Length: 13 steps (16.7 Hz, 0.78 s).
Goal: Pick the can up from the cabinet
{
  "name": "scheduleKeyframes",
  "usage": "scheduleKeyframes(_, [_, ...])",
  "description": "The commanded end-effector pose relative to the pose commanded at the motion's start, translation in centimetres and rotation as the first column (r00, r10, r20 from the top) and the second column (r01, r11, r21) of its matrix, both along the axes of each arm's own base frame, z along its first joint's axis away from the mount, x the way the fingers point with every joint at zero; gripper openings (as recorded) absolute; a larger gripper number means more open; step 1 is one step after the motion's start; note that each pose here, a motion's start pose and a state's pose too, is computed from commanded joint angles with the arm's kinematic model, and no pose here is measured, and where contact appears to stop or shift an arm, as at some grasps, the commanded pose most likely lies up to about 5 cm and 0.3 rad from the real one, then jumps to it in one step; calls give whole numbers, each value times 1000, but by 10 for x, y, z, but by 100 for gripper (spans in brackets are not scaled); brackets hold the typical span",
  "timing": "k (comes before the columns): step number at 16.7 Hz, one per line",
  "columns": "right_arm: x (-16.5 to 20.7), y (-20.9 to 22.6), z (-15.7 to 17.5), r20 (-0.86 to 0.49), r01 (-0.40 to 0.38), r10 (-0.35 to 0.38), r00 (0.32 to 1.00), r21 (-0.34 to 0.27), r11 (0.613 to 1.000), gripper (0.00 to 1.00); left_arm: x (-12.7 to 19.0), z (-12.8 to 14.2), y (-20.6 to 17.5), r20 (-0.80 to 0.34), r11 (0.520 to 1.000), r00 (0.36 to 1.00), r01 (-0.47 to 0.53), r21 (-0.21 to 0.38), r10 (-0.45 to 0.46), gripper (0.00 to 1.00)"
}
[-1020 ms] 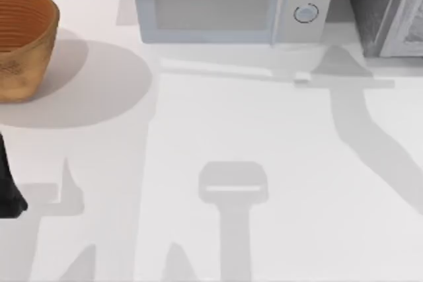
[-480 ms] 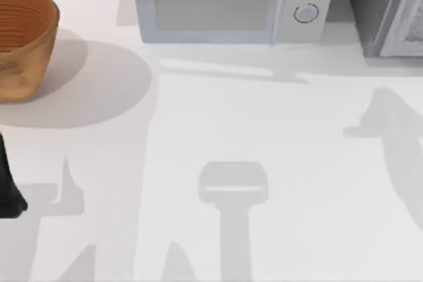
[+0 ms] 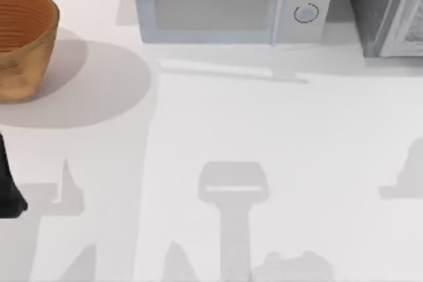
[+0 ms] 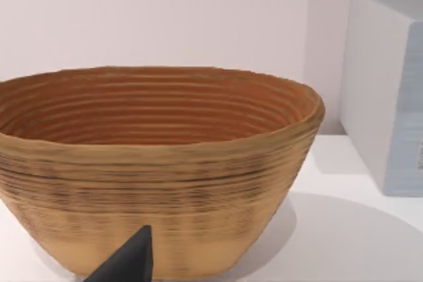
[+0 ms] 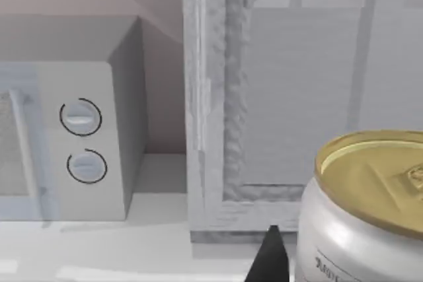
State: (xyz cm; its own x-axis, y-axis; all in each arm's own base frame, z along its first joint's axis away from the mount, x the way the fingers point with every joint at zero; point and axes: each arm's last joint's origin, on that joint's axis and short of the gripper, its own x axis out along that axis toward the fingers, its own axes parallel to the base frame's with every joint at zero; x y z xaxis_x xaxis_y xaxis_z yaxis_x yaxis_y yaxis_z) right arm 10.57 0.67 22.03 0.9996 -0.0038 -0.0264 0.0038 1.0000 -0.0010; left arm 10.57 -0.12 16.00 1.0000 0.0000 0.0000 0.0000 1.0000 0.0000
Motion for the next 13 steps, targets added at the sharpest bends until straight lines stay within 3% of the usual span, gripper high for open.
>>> scheduleKeyframes(5, [0, -7, -56, 23, -4, 3, 1000, 1, 1000, 0, 0, 0, 0, 0, 1000, 1000, 0, 0, 0, 100])
scheduleKeyframes(13, [1, -8, -61, 17, -9, 9, 1000, 3, 1000, 0, 0, 0, 0, 0, 1000, 1000, 0, 0, 0, 100])
